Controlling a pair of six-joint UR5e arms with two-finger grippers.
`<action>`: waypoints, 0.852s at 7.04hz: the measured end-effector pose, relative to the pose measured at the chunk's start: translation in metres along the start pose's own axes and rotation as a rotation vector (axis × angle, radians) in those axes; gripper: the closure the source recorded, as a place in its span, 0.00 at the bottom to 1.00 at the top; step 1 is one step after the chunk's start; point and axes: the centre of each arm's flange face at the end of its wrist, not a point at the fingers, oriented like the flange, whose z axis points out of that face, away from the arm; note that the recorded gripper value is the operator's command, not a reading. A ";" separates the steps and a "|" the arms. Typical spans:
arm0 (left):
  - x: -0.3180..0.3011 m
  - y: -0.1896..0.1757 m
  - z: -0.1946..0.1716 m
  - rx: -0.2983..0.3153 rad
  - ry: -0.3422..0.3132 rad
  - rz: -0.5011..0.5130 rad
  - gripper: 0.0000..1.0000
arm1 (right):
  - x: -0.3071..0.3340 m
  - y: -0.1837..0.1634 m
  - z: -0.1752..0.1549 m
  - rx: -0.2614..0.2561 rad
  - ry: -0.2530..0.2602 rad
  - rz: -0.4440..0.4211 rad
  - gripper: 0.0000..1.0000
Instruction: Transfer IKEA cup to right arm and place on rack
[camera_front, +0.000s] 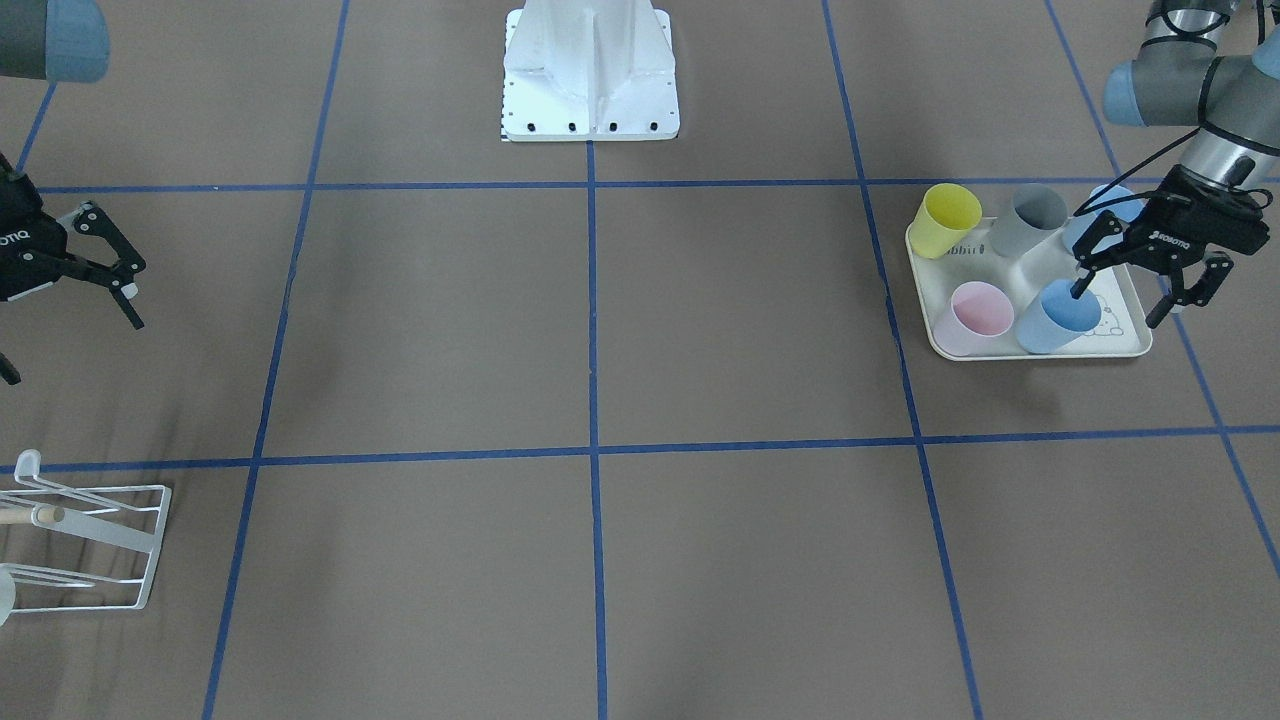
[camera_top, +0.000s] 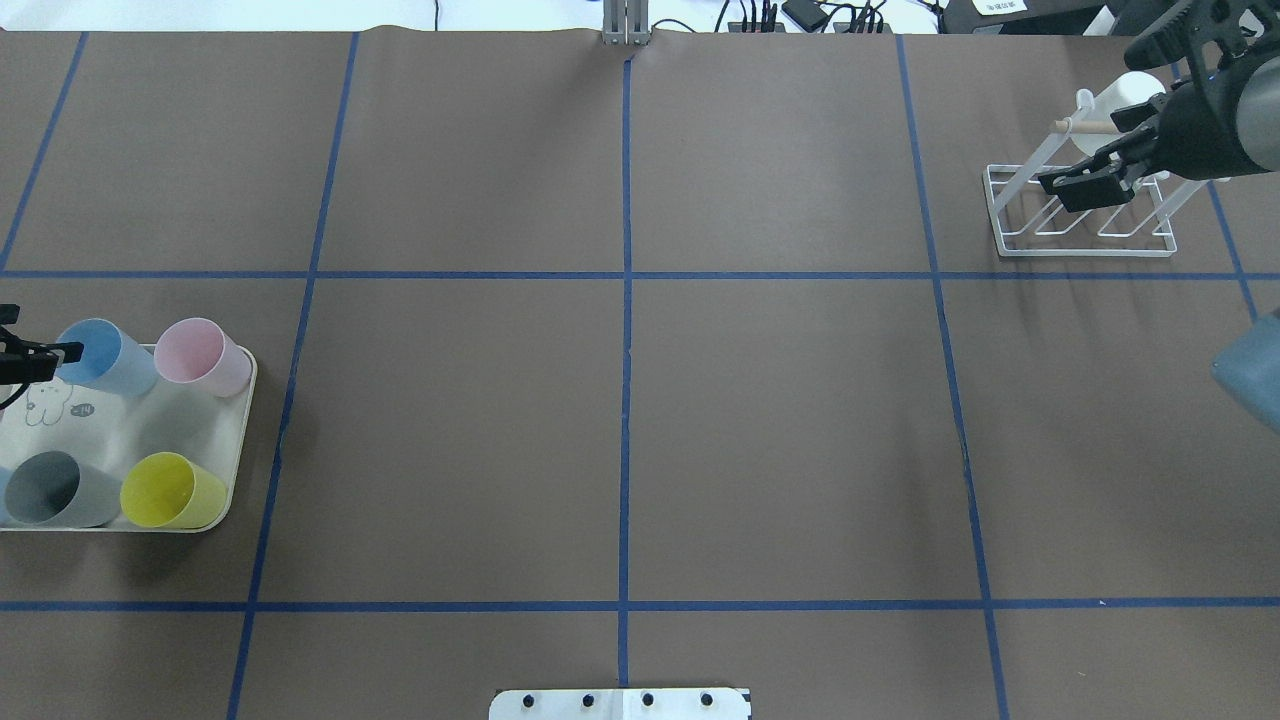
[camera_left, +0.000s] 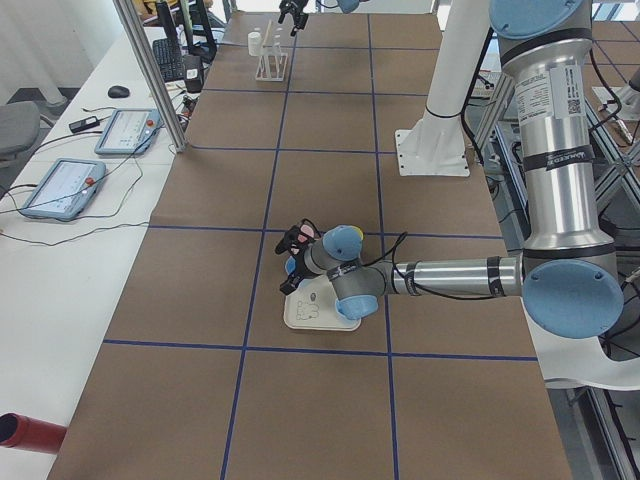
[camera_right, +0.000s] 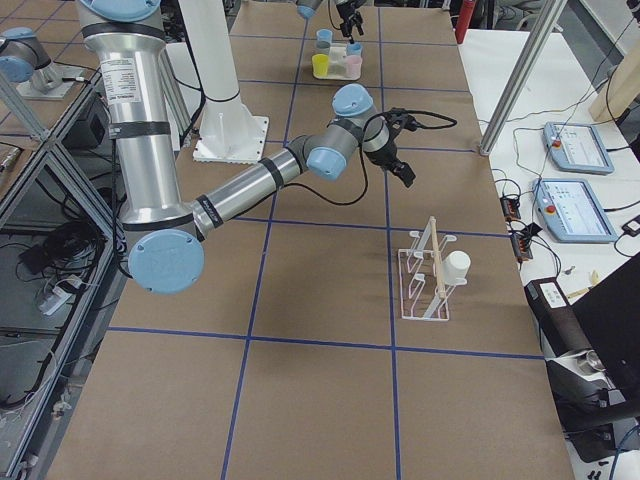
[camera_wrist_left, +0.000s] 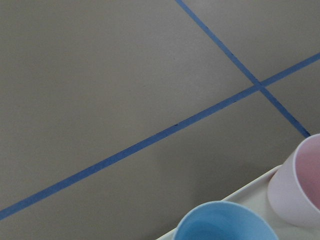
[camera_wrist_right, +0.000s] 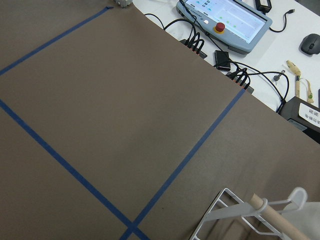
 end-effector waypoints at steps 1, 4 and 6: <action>-0.004 0.001 0.001 0.010 -0.026 -0.004 0.48 | 0.000 0.000 0.001 -0.001 0.000 0.000 0.00; -0.003 0.000 0.004 0.018 -0.035 -0.009 0.48 | 0.000 0.001 0.002 -0.005 0.000 -0.001 0.00; 0.001 -0.004 0.003 0.025 -0.023 -0.005 0.48 | 0.000 0.002 0.003 -0.007 0.000 0.000 0.00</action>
